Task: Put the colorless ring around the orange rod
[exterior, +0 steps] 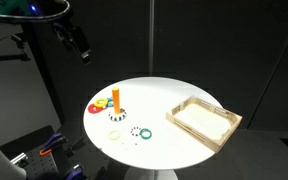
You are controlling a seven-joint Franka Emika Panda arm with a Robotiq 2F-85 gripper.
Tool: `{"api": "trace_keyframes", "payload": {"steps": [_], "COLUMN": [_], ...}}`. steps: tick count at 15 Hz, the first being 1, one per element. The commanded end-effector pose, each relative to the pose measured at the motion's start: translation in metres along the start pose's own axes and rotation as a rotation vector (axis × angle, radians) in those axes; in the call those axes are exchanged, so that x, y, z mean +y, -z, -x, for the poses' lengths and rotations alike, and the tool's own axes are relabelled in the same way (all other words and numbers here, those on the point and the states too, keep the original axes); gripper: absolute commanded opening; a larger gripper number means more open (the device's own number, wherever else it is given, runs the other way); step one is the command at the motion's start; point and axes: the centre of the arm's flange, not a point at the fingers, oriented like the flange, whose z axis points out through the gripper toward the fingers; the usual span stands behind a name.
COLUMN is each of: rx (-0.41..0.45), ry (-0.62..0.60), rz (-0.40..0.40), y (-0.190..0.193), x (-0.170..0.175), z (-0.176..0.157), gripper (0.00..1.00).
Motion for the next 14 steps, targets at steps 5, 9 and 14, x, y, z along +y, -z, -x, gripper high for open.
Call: {"api": "trace_keyframes", "payload": {"steps": [5,9,14], "rx": [0.003,-0.002,-0.056], "ry": [-0.005,-0.022,-0.024], "rz": [0.004,0.016,0.02], "y": [-0.001,-0.016,-0.062], "x": [0.001,0.006,0.021], "z": [-0.007,-0.038,-0.076], "gripper": [1.0,1.0,1.0]}}
